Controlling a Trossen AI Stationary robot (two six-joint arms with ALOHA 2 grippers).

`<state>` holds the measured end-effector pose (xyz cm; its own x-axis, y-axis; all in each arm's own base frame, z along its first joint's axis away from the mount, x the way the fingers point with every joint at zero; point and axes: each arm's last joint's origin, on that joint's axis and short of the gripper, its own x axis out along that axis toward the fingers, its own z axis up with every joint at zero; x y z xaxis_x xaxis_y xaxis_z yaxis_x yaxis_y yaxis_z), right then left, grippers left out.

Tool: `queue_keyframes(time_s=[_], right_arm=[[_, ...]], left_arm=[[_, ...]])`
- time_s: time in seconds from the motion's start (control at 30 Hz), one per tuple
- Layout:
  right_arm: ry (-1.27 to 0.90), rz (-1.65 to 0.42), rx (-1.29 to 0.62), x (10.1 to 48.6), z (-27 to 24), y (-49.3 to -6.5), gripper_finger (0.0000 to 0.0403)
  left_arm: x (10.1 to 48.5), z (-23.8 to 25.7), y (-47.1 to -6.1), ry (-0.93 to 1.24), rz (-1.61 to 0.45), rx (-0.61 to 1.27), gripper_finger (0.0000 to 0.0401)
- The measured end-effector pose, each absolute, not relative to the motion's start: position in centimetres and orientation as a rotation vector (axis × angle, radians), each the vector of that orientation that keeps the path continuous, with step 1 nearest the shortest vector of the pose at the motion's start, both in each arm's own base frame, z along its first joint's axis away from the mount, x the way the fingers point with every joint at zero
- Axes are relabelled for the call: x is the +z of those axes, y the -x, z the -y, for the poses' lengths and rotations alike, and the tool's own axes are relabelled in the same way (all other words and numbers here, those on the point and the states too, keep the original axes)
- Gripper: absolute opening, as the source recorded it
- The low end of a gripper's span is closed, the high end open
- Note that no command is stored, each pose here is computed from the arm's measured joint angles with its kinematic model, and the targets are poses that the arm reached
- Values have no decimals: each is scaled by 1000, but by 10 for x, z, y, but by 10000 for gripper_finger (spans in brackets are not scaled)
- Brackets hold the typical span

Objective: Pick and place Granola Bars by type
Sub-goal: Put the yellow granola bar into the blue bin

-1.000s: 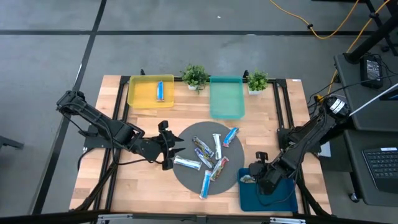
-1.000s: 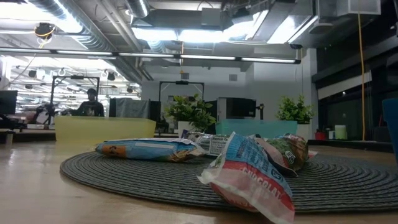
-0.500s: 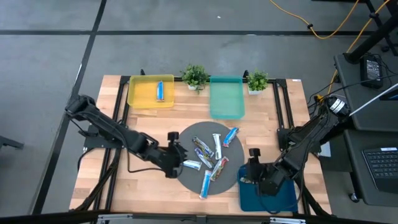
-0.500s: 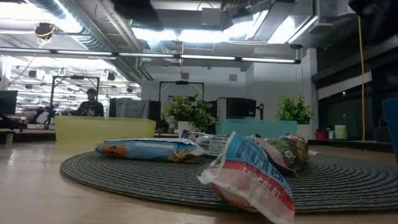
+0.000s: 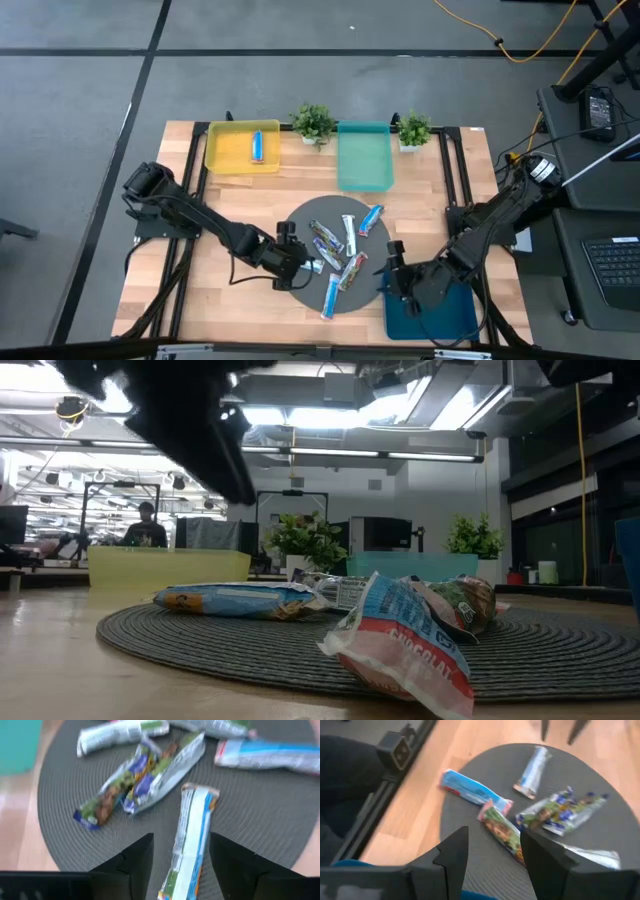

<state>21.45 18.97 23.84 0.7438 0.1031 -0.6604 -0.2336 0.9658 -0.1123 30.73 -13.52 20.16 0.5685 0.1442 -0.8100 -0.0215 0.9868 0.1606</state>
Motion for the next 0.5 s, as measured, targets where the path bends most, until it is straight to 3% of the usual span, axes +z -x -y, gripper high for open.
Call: queue_keyframes(time_s=[0.27,0.5], right_arm=[[210,-708,203,235,-185,-218,182],[216,-701,208,235,-185,-219,182]], left_arm=[[186,125,-304,-120,-1097,183,224],[185,125,-304,-104,-1093,190,234]])
